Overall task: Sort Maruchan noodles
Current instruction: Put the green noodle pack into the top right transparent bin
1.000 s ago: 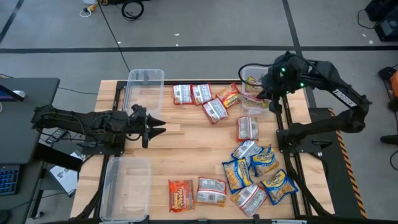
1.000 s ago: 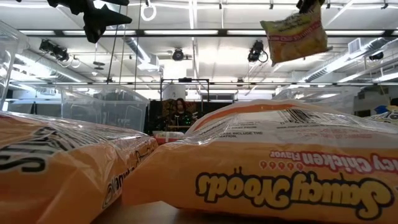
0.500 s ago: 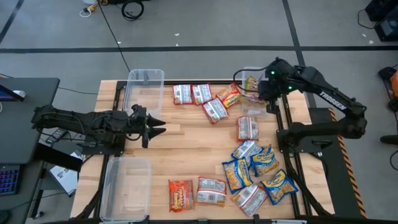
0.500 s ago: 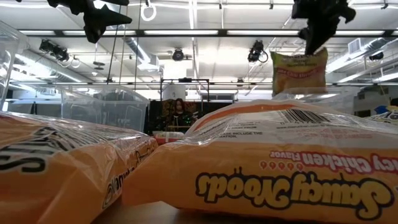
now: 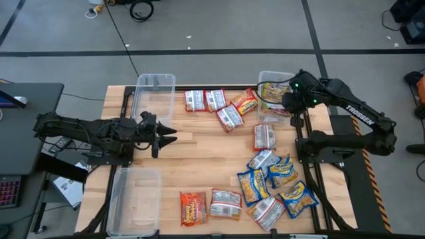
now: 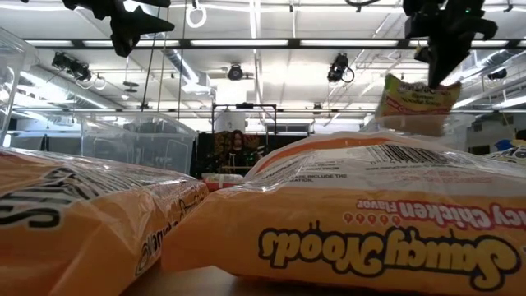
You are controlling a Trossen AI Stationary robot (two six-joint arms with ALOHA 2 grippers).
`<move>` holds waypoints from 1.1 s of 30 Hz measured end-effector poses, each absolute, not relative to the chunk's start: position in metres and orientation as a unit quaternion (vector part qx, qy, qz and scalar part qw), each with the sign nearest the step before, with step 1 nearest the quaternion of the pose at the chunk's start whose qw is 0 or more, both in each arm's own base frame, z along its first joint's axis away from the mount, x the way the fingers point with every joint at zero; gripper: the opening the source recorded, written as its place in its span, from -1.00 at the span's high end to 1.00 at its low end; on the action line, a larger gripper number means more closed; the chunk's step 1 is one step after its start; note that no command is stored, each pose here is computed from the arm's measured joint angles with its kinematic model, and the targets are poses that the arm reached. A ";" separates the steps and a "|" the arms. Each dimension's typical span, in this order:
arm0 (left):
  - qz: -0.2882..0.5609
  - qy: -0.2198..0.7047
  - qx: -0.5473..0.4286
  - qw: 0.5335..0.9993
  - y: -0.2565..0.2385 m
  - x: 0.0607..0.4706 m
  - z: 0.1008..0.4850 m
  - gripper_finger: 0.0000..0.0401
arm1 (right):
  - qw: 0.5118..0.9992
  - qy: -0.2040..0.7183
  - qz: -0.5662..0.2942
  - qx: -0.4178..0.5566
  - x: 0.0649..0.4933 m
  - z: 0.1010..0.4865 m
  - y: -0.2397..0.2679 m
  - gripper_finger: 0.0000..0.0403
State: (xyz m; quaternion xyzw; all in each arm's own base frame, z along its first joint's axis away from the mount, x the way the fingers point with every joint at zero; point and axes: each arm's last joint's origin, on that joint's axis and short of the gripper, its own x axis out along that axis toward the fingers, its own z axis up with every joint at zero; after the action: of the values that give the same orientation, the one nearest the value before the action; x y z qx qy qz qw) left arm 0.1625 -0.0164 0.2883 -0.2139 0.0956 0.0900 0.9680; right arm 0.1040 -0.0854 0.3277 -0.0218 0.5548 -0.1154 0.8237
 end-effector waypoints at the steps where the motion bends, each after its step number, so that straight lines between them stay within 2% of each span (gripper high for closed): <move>1: 0.090 0.096 -0.214 0.968 -0.017 0.163 0.288 0.10 | 0.822 0.557 -0.117 -0.021 0.101 0.326 -0.084 1.00; 6: 0.090 0.096 -0.214 0.968 -0.016 0.163 0.288 0.10 | 0.823 0.553 -0.125 -0.034 0.092 0.319 -0.076 1.00; 14: 0.090 0.096 -0.214 0.968 -0.016 0.163 0.288 0.10 | 0.828 0.542 -0.133 -0.044 0.105 0.292 -0.090 1.00; 23: 0.090 0.096 -0.214 0.968 -0.016 0.163 0.288 0.10 | 0.849 0.508 -0.144 0.023 0.110 0.304 -0.101 1.00; 33: 0.090 0.096 -0.214 0.968 -0.017 0.163 0.288 0.10 | 0.835 0.515 -0.176 0.079 0.114 0.287 -0.131 1.00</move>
State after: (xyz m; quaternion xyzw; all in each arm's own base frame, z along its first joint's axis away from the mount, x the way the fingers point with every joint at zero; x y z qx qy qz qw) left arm 0.1626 -0.0165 0.2883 -0.2140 0.0957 0.0897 0.9680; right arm 0.1139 -0.1308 0.2871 0.0791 0.5146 -0.1762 0.8354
